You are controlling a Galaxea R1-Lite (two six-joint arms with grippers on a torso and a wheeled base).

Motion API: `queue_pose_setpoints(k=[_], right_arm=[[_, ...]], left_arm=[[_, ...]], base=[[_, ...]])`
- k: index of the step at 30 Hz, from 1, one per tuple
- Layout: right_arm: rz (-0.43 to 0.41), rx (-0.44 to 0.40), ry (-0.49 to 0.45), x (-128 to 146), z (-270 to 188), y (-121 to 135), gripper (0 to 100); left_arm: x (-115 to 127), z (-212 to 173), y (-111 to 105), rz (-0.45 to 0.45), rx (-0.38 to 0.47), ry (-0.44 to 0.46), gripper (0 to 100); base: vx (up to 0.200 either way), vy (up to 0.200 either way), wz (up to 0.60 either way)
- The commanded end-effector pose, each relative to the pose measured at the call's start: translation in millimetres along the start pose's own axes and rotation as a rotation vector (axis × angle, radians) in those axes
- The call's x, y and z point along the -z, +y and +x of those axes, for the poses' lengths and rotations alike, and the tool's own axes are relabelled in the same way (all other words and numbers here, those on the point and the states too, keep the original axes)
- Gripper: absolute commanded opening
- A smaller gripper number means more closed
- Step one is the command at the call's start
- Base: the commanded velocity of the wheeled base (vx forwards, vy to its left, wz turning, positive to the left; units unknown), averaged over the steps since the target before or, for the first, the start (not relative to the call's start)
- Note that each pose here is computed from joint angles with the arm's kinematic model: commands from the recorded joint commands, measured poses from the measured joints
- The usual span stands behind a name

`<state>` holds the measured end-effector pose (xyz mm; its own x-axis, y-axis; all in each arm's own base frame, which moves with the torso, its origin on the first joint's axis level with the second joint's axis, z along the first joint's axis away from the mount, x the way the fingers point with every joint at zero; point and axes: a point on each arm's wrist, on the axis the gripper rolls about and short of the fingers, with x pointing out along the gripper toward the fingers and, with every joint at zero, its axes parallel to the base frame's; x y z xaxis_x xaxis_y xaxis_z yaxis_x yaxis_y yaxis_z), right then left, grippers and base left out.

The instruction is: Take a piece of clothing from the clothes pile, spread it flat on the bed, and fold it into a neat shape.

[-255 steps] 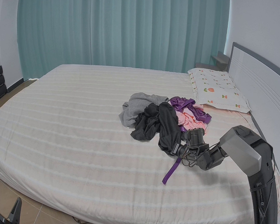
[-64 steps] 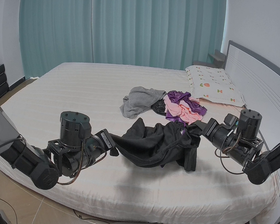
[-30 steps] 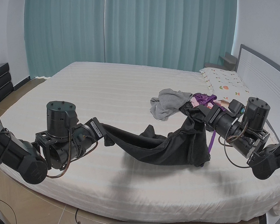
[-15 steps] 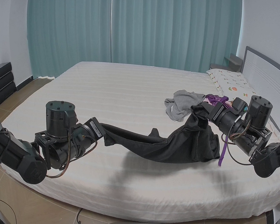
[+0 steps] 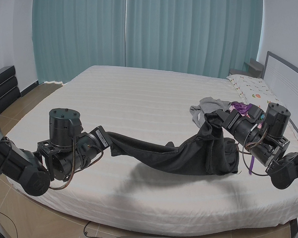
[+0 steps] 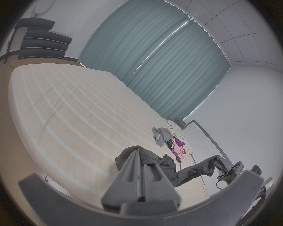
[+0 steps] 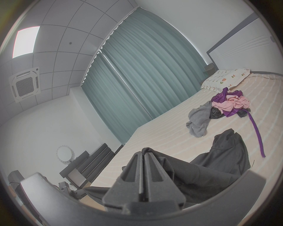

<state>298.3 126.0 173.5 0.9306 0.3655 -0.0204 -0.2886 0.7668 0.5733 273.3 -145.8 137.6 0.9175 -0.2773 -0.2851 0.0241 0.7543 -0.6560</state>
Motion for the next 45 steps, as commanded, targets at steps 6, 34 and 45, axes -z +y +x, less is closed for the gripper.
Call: queue_pose_setpoints(k=[6, 34, 45], right_arm=[[0.001, 0.0, -0.003, -1.8, -5.9, 0.6, 0], [0.003, -0.038, -0.051, -19.9, -96.2, 11.3, 0], [0.0, -0.172, -0.239, -82.9, -157.6, 51.7, 0]], left_arm=[[-0.4, -0.4, -0.3, -0.002, 0.001, -0.003, 0], [5.7, -59.6, 1.8, 0.027, 0.042, 0.02, 0], [-39.5, -98.2, -26.8, 0.084, 0.128, -0.112, 0]], base=[[0.0, 0.2, 0.0], [-0.086, 0.007, 0.0], [-0.055, 0.0, 0.0]])
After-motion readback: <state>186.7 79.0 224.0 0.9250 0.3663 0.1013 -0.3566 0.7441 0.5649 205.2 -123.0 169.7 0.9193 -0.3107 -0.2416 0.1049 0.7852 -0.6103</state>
